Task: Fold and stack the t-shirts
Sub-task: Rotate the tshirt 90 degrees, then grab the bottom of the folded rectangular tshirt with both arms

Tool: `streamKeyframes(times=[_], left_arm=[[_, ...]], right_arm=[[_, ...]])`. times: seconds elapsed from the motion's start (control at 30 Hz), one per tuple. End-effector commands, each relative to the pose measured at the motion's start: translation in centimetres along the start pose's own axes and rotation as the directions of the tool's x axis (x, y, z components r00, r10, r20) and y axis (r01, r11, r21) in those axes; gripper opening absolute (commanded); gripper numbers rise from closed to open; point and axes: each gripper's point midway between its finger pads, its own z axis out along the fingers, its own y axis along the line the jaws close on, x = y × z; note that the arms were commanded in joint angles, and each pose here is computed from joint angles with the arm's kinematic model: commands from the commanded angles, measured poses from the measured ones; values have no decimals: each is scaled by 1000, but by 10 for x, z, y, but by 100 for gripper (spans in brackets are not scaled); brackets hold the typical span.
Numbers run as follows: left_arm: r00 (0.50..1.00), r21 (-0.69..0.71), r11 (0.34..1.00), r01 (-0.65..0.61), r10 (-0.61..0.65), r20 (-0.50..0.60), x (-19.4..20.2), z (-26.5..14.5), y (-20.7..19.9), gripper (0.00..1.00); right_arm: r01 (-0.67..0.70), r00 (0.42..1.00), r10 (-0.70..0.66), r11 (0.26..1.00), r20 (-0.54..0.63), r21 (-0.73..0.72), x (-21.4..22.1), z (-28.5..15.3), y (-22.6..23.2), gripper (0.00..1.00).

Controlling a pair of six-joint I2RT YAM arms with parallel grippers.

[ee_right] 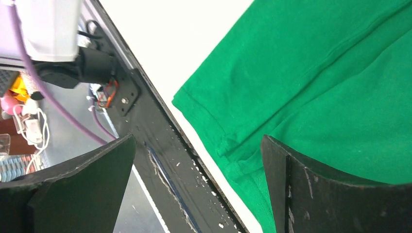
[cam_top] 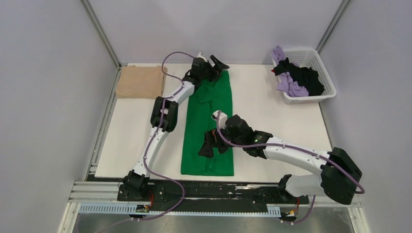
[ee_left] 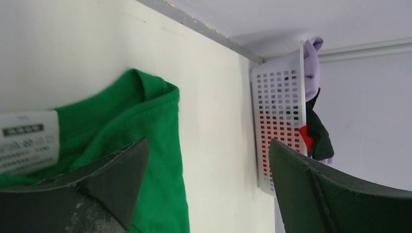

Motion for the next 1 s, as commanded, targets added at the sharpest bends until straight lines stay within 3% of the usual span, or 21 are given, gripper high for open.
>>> streamKeyframes(times=[0.0,0.17,0.2,0.23,0.27,0.3,0.33,0.37,0.4,0.43,0.47,0.5,0.53,0.57,0.6,0.63,0.67,0.8,0.97], left_arm=[[982,122,975,-186,186,9,-23,-40,-110,100],[946,131,940,-315,322,-31,-25,-91,-159,100],[931,155,920,-359,365,-6,-31,-111,-186,100],[930,122,926,-356,364,-47,-20,-118,-171,100],[914,141,906,-400,406,-18,-25,-141,-196,100],[914,91,914,-394,400,-62,-12,-149,-173,100],[893,114,889,-444,449,-24,-17,-177,-201,100],[895,42,898,-439,441,-67,-4,-185,-171,100],[875,53,874,-482,484,-25,-8,-213,-195,100],[879,-42,879,-475,471,-66,4,-222,-159,100],[864,-42,863,-504,503,-32,4,-247,-176,100],[870,-141,858,-493,488,-74,16,-257,-137,100],[865,-155,851,-501,500,-53,17,-280,-146,100],[872,-234,841,-488,483,-83,28,-292,-114,100],[879,-253,844,-473,472,-68,30,-313,-115,100],[888,-319,831,-456,450,-97,41,-325,-85,100],[892,-325,834,-446,444,-84,44,-342,-87,100],[915,-432,808,-401,371,-157,83,-394,-26,100],[935,-476,805,-354,312,-168,108,-441,-5,100]], right_arm=[[71,981,-64,997,185,-30,-28,-29,16,100],[42,973,-39,999,229,-7,-19,-52,10,100],[42,976,-37,999,217,-19,-14,-53,11,100],[38,980,-32,999,198,-29,-9,-52,11,100],[34,985,-25,998,173,-46,-3,-50,12,100],[31,989,-21,998,146,-63,2,-47,14,100],[31,993,-21,997,117,-77,6,-44,16,100],[24,996,-17,996,90,-81,10,-39,15,100],[21,998,-15,996,65,-88,14,-35,15,100],[20,999,-16,995,44,-95,16,-31,15,100],[17,1000,-15,995,26,-100,19,-26,14,100],[19,1000,-18,993,12,-115,20,-21,16,100],[23,1000,-23,991,-2,-132,21,-17,18,100],[22,1000,-24,989,-12,-146,22,-12,19,100],[17,999,-23,988,-34,-156,26,-7,19,100],[20,999,-26,985,-35,-170,25,-2,20,100],[16,999,-25,985,-47,-173,27,3,19,100],[-13,993,-7,985,-115,-171,41,19,14,100],[-30,985,2,986,-172,-163,58,34,10,100]])
